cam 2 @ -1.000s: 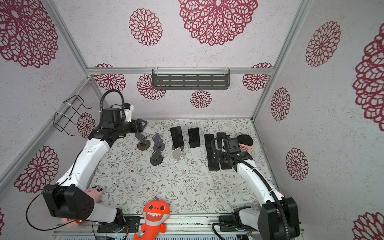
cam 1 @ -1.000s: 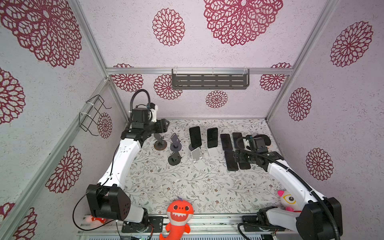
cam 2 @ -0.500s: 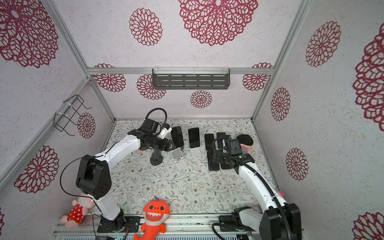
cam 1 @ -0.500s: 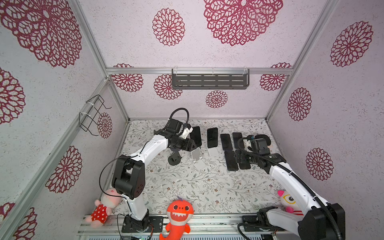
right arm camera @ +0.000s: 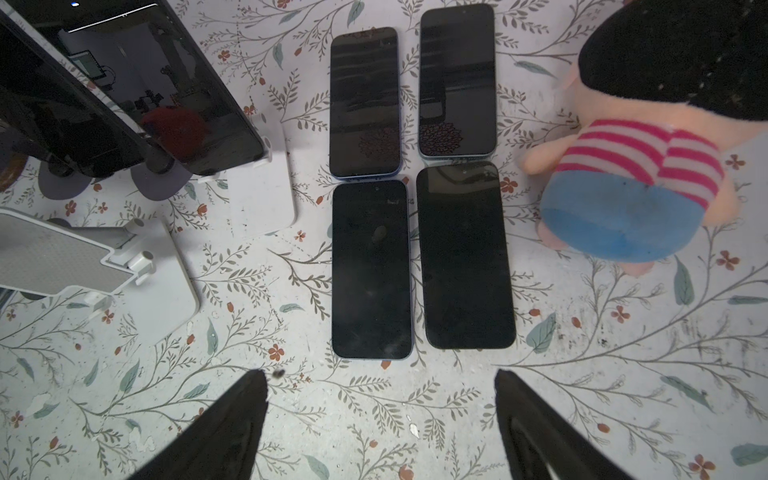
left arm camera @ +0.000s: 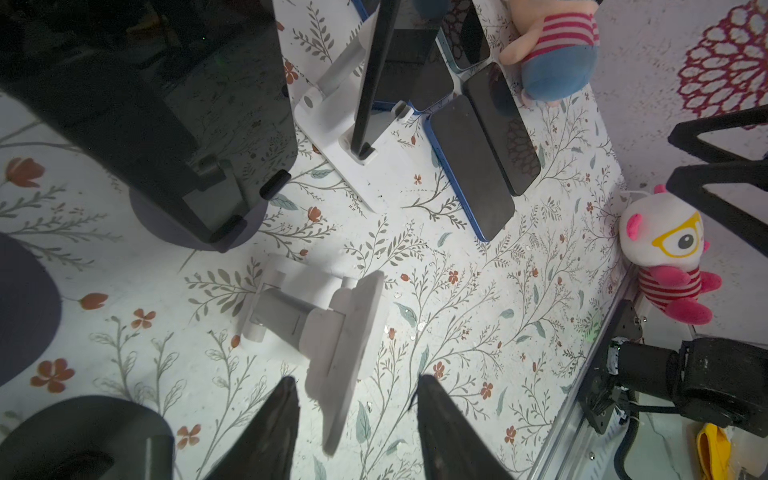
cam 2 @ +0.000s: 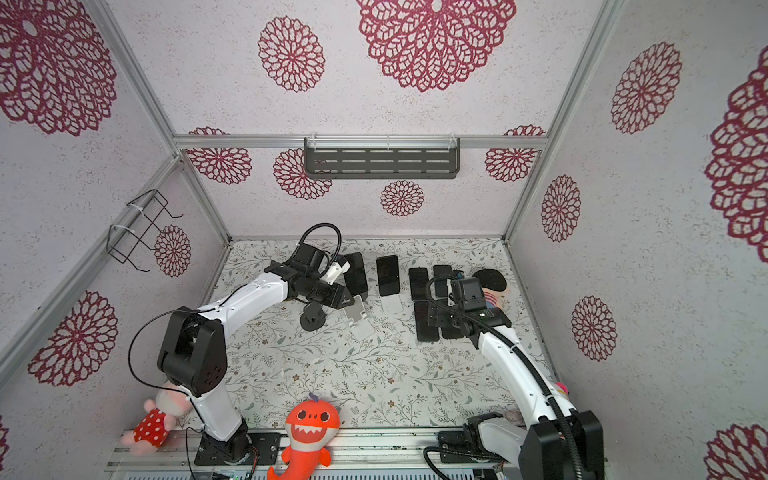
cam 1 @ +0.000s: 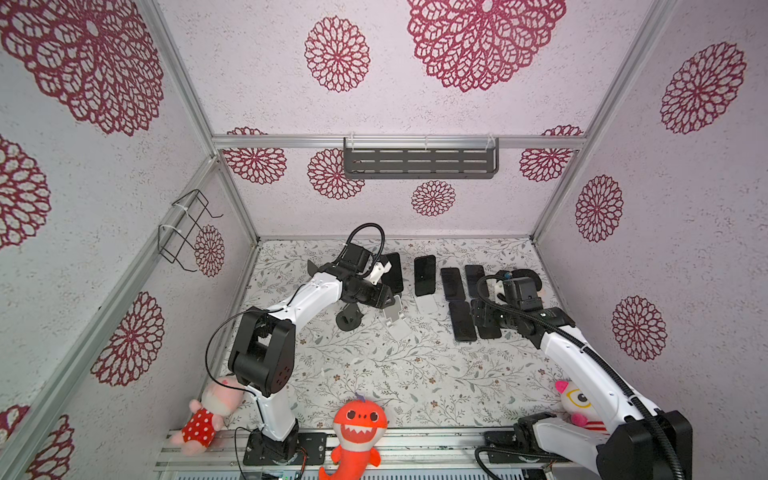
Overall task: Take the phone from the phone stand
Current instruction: 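Lower the left gripper onto the white stand and close on it, then lift the white stand with the left gripper and pull it toward the robot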
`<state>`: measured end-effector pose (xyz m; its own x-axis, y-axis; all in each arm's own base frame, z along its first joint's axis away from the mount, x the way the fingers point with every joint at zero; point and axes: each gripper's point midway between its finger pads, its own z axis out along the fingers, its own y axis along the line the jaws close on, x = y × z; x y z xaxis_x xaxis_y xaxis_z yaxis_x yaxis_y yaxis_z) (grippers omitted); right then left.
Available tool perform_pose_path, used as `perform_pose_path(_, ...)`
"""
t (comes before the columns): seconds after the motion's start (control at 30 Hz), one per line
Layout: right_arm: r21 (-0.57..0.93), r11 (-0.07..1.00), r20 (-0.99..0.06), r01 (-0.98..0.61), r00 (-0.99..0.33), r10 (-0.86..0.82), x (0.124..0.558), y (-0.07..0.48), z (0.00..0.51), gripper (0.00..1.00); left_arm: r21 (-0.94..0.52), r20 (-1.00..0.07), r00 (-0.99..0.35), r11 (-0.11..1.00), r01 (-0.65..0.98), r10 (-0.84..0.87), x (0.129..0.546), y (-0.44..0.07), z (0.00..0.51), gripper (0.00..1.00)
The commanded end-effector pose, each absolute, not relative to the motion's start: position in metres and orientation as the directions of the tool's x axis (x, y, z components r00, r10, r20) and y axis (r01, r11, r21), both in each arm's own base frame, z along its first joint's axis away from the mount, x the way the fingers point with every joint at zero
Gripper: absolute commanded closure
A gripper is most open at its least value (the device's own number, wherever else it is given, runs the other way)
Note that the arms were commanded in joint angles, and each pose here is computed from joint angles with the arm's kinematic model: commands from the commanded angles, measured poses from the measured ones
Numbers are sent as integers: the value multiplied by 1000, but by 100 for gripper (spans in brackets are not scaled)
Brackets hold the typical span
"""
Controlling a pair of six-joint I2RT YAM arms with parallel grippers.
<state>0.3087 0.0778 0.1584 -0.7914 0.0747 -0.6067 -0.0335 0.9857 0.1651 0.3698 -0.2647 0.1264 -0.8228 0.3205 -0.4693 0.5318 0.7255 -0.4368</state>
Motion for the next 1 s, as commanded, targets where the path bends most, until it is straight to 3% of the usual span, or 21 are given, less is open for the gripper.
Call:
perform_pose_path(0.0, 148, 988, -625, -32, -777, 69, 306, 72, 165, 11, -434, -456, -820, 718, 544, 346, 365, -269, 116, 54)
perform_pose_path(0.07, 147, 989, -629, -32, -774, 69, 307, 72, 166, 11, -436, -454, -820, 716, 546, 349, 365, -271, 115, 57)
perform_pose_path(0.23, 145, 989, -633, -30, -771, 70, 307, 72, 168, 11, -435, -449, -820, 715, 547, 355, 363, -272, 116, 78)
perform_pose_path(0.6, 142, 990, -638, -27, -767, 70, 307, 71, 171, 12, -430, -552, -786, 713, 554, 278, 356, -268, 183, 97)
perform_pose_path(0.77, 142, 989, -644, -30, -762, 69, 309, 71, 174, 12, -389, -617, -774, 801, 454, 139, 348, -226, 237, 100)
perform_pose_path(0.97, 150, 988, -649, -41, -758, 67, 312, 74, 176, 12, -368, -621, -780, 908, 201, -79, 327, -125, 273, 100)
